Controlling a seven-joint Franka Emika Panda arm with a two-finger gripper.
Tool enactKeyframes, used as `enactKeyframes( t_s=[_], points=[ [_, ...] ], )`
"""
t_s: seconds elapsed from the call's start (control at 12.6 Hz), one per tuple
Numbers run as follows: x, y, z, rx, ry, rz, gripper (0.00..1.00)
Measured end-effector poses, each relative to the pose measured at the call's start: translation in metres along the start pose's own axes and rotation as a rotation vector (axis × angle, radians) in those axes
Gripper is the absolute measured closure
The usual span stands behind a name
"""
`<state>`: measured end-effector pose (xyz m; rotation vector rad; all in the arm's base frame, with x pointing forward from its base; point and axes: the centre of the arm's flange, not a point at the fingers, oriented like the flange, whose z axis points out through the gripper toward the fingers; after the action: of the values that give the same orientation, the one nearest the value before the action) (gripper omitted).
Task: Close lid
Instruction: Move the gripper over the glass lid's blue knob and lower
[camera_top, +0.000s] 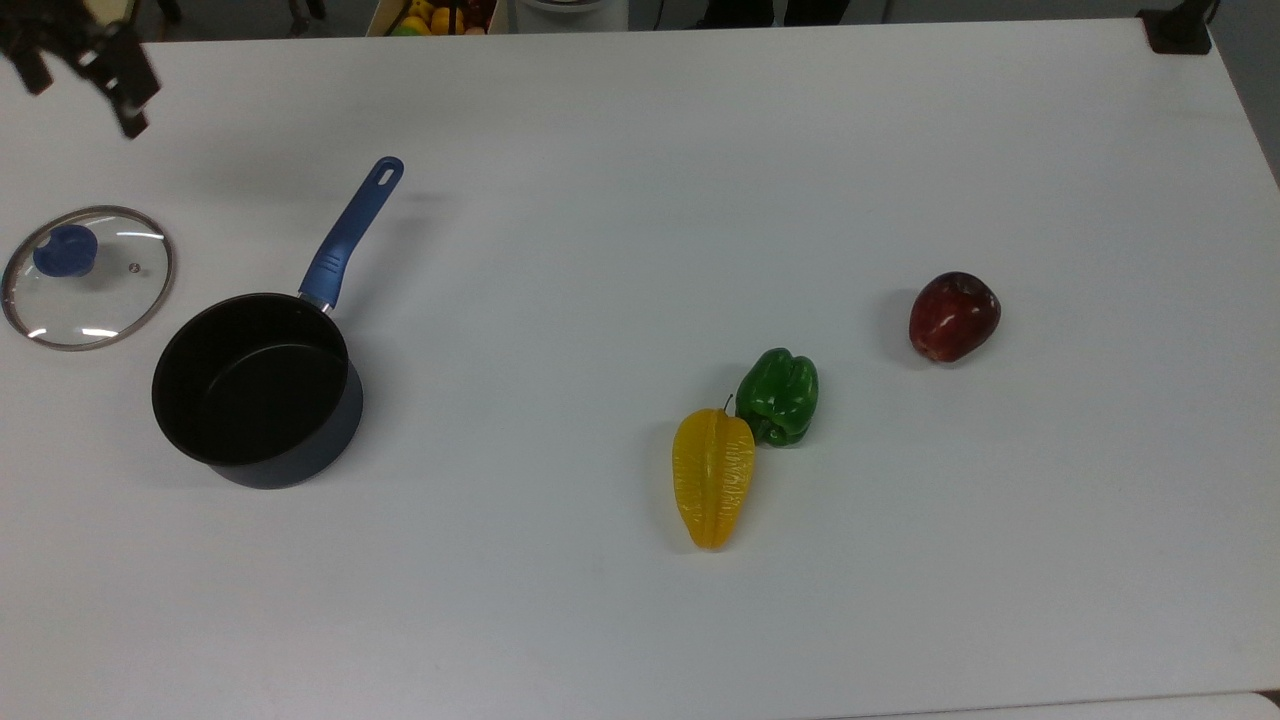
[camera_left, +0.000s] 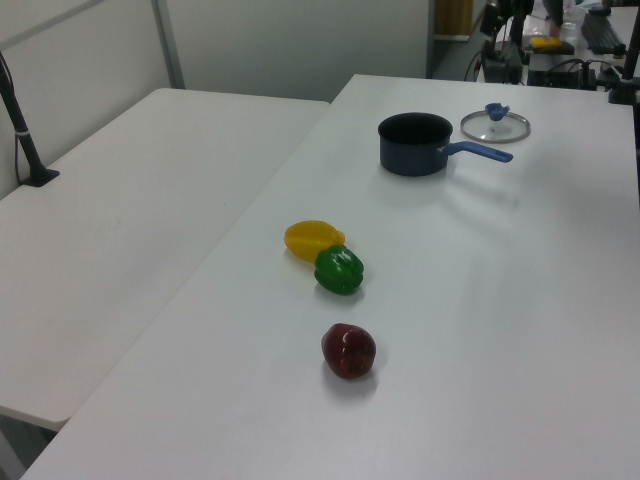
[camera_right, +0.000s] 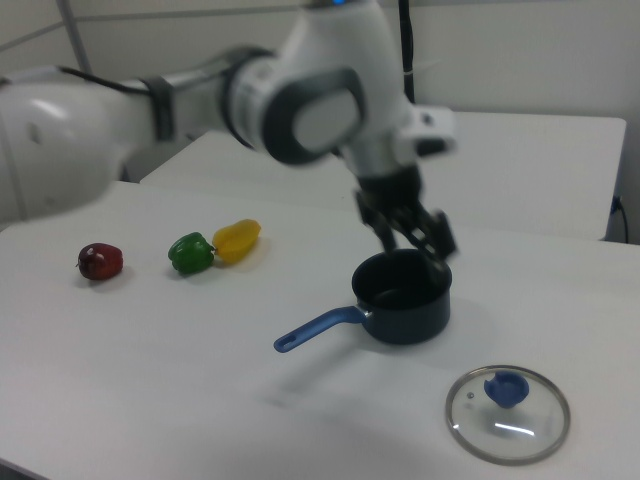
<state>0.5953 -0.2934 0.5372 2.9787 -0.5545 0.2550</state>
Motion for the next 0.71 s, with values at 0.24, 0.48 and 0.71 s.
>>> enactKeyframes(
  t_s=[0.24,0.48,0.71],
  points=[
    [0.008,0.033,0.057,-0.01,-0.023,-0.019,0.0],
    [0.01,0.054,0.104,-0.013,-0.048,-0.082,0.0],
    [0.014,0.071,0.14,-0.023,-0.024,-0.093,0.0]
  ],
)
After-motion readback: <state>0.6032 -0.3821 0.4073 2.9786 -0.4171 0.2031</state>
